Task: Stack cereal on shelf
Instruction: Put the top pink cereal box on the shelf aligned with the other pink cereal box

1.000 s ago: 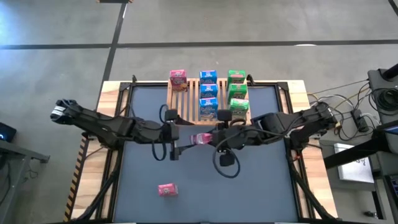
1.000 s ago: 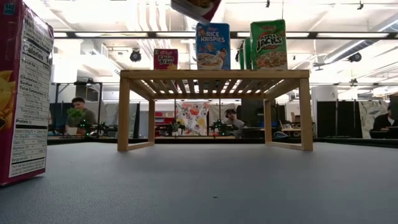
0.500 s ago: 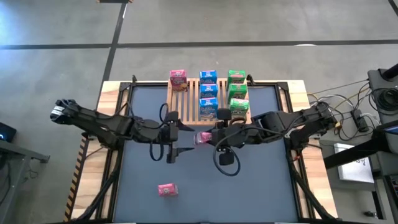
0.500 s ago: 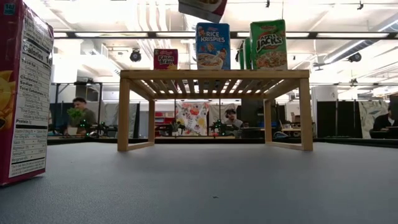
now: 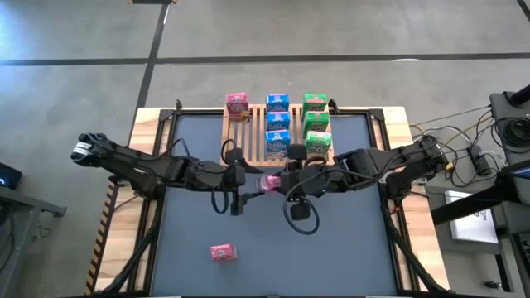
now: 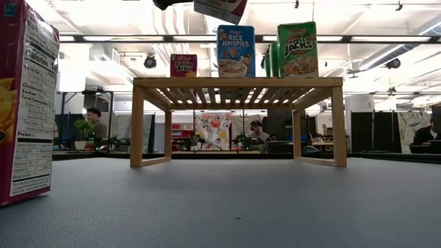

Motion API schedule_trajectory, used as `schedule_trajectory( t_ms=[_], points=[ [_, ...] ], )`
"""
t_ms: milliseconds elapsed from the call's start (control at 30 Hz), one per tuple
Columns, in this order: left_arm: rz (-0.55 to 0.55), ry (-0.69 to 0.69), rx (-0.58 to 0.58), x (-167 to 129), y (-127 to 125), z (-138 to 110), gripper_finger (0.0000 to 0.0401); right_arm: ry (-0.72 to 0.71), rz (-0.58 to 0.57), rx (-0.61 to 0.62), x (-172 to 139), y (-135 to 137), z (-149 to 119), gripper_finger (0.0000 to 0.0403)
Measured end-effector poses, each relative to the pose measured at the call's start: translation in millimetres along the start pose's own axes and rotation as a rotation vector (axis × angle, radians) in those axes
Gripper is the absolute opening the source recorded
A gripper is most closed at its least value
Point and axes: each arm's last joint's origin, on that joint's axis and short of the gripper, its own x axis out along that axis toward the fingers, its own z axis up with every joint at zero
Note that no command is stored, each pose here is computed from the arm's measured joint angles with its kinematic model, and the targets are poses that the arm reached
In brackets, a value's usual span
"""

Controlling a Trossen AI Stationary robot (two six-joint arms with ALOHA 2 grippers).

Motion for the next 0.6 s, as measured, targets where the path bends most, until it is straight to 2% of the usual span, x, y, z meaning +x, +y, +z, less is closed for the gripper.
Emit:
schedule_trajectory(
  t_ms=[333, 600],
  points=[
    [0.007, 0.006, 0.019, 0, 2, 0, 0.0199, -0.001, 0.027, 0.002, 0, 1, 0, 0.0154],
    [0.004, -0.004, 0.061, -16, 8, 1, 0.0151, 0.014, 0.071, -0.001, -9, 1, -2, 0.0219]
  ],
)
